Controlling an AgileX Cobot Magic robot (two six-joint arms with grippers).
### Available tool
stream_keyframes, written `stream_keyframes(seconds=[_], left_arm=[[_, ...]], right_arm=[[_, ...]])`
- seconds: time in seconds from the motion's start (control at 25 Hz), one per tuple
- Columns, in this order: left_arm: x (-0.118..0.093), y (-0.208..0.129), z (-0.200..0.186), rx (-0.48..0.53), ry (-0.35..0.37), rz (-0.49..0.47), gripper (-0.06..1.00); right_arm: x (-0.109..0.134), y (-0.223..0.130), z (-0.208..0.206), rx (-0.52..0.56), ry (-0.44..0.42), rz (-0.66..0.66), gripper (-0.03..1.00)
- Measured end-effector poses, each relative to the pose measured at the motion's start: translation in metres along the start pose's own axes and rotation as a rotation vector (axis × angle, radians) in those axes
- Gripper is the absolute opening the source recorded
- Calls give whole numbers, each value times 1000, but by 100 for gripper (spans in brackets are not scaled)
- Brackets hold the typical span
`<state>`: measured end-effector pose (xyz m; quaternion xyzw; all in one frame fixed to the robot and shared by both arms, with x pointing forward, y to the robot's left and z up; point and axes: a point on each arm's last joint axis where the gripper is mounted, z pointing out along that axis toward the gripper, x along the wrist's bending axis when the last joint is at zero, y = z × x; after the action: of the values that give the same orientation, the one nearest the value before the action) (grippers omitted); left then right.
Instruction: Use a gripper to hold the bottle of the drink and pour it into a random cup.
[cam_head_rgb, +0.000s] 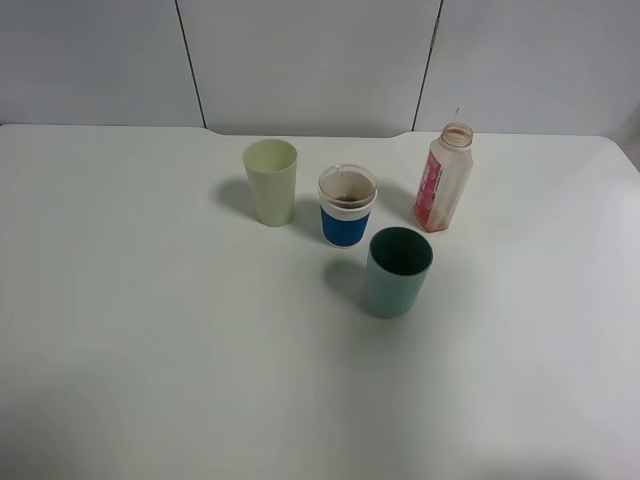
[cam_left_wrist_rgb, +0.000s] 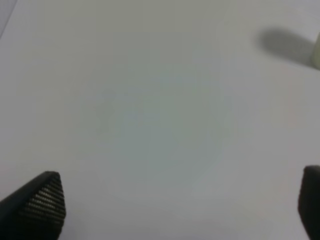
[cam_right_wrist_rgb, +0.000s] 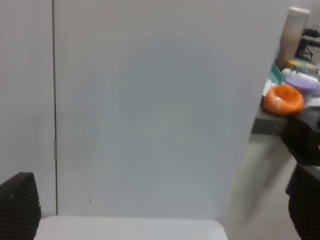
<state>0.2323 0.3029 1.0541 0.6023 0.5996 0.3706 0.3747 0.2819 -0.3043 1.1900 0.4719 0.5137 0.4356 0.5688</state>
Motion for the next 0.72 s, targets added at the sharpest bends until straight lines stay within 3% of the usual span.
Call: stream_keyframes(seconds=[0.52, 0.72], left_arm=[[0, 0, 0, 0, 0, 0, 93], [0, 0, 0, 0, 0, 0, 93]], right_arm=[[8, -69, -67, 116, -6, 56, 99], [12, -97, -64, 295, 11, 63, 99]])
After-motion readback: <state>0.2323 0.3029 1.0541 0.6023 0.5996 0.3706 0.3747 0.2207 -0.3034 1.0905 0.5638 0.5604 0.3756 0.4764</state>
